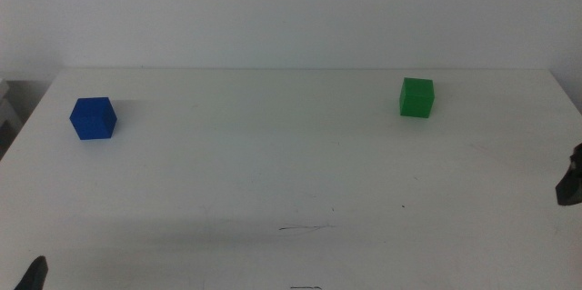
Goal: Stack red cubes first, then green, then blue cubes in a specific spot.
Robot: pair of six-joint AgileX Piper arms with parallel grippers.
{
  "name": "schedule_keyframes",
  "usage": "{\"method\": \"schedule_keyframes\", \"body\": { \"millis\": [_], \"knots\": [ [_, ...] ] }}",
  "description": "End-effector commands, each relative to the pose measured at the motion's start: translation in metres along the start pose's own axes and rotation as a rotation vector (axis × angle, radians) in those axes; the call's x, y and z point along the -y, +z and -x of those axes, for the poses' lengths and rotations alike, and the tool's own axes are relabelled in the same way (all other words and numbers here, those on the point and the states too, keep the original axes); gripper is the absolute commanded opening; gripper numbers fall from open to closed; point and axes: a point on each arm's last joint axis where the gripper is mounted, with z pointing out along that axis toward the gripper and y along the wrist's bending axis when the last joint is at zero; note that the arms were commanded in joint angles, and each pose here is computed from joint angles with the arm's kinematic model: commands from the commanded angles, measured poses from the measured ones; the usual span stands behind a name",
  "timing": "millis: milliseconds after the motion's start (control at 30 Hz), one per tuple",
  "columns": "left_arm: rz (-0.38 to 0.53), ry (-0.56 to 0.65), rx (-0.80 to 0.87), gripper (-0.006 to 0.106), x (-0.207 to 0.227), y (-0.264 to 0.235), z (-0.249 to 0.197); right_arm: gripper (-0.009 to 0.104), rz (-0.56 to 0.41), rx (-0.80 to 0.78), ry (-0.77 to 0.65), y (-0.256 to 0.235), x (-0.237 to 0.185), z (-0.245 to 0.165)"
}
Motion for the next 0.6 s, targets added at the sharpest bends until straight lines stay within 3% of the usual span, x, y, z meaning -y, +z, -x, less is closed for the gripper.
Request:
{"method": "schedule_keyframes", "body": {
  "millis": [0,267,567],
  "knots": [
    [0.012,-0.015,0.102,0.092,-0.001,-0.002,0.008,0.094,0.004,0.058,0.003,-0.006,0.0,0.011],
    [0.012,-0.015,0.102,0.092,-0.001,-0.002,0.008,0.093,-0.018,0.068,-0.009,-0.001,0.001,0.02],
    [0.012,-0.015,0.102,0.092,-0.001,-0.002,0.008,0.089,-0.227,-0.17,-0.061,0.015,0.023,0.021]
  ]
}}
